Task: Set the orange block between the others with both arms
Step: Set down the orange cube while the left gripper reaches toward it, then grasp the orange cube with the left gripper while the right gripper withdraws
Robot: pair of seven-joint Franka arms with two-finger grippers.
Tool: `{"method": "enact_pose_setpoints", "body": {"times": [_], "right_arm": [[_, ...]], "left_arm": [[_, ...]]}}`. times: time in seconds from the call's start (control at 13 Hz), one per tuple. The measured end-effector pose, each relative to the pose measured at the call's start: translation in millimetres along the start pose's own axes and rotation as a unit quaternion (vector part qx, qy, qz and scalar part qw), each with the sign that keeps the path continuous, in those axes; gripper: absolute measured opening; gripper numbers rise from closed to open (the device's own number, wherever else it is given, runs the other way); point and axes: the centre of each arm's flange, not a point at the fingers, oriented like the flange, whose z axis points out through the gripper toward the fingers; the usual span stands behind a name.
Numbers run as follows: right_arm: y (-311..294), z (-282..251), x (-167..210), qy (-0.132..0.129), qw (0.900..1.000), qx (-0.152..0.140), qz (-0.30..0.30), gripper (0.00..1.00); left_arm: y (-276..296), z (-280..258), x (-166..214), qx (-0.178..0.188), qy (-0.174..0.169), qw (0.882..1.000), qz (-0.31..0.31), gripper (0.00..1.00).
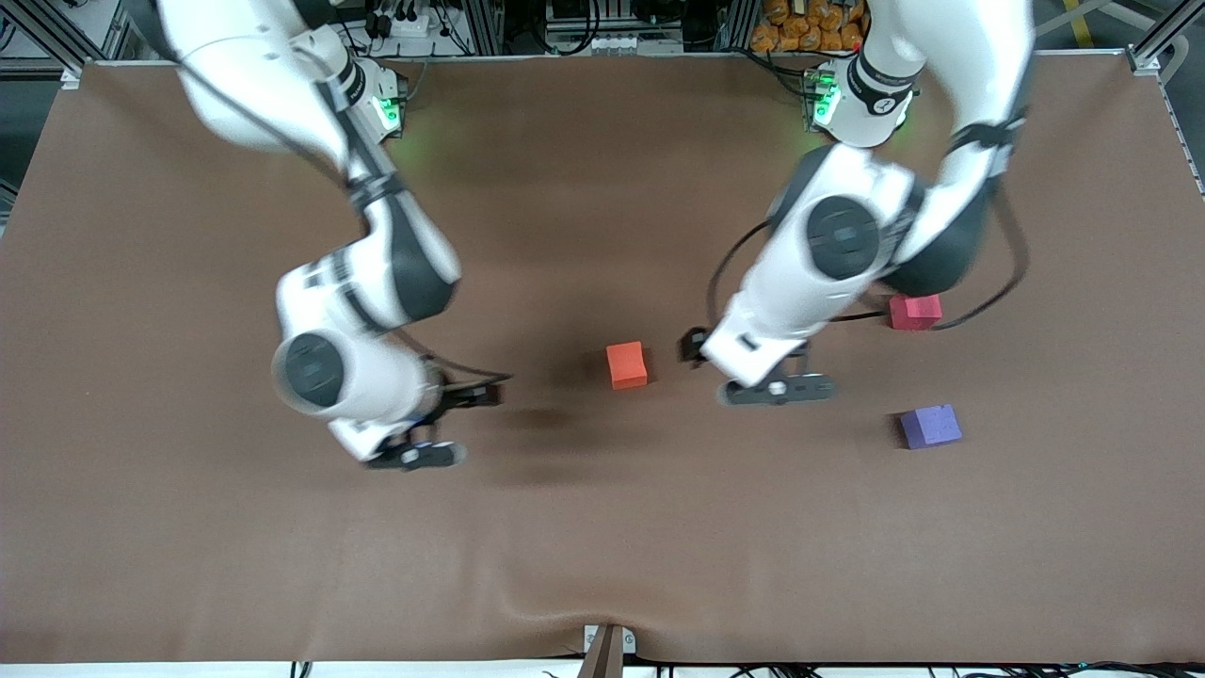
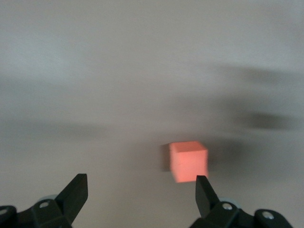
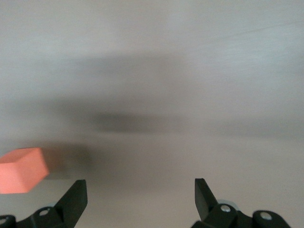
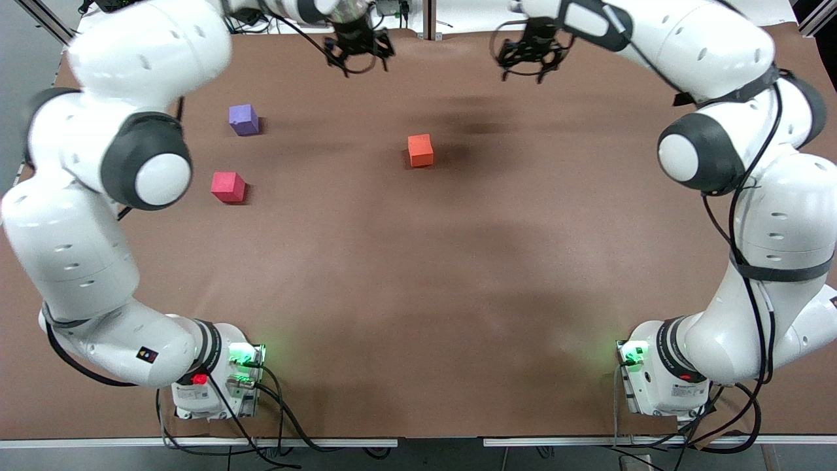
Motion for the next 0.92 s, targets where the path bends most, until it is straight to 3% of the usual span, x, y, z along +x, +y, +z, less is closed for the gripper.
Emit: {"method": "enact_pose_setpoints", "body": {"times": [0.46,0.77,0.92], "right_arm": [[140.9,0.0,17.9,-0.013,1.000,-0.016,-0.004,1.00],[219.3,-47.7,0.4,0.020,0.999,-0.034,-0.011,1.00],[222.8,-87.4,-22.6,0.040,0.998,-0.046,-0.013,1.00]], "left_arm": [[60.0,119.8,-37.1,-0.005,-0.009,1.000,0.018,1.00],[68.4,167.8,-56.8,0.023,-0.022,0.999,0.040,1.00],[62.8,190.3,-57.7,0.035,-0.031,0.998,0.040,1.00]]}}
